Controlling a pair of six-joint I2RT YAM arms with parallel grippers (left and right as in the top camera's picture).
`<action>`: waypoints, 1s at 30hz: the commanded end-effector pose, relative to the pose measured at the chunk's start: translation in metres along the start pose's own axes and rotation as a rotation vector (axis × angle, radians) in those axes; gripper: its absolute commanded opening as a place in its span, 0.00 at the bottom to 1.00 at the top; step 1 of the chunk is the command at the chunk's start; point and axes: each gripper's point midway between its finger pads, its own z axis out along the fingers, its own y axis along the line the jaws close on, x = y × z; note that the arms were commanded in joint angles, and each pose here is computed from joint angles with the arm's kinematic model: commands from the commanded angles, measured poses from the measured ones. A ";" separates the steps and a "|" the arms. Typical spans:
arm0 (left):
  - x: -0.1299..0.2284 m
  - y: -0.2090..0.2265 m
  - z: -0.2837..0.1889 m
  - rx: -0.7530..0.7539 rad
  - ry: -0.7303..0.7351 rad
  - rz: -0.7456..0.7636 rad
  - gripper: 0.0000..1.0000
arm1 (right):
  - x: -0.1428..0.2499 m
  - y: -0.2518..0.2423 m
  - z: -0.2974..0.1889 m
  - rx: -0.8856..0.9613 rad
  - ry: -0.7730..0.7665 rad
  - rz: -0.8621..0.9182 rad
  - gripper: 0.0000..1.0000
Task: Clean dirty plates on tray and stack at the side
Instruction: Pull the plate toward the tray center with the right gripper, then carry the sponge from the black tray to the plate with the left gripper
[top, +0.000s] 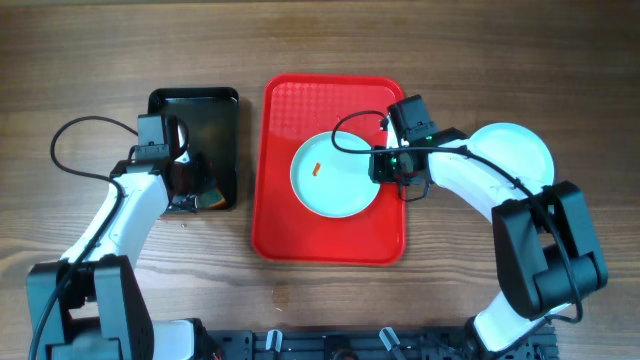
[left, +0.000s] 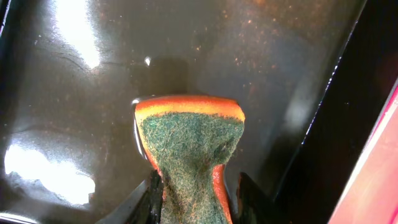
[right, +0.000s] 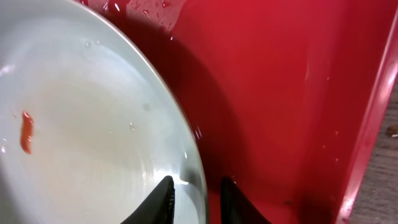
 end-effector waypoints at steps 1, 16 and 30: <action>0.005 0.003 0.010 -0.007 0.020 -0.002 0.38 | -0.004 -0.005 -0.002 0.032 -0.022 -0.078 0.25; 0.017 0.003 0.031 -0.011 0.126 -0.010 0.04 | -0.004 -0.005 -0.002 0.032 -0.022 -0.077 0.25; -0.017 0.002 -0.002 -0.036 -0.033 0.035 0.04 | -0.004 -0.005 -0.002 0.033 -0.021 -0.077 0.26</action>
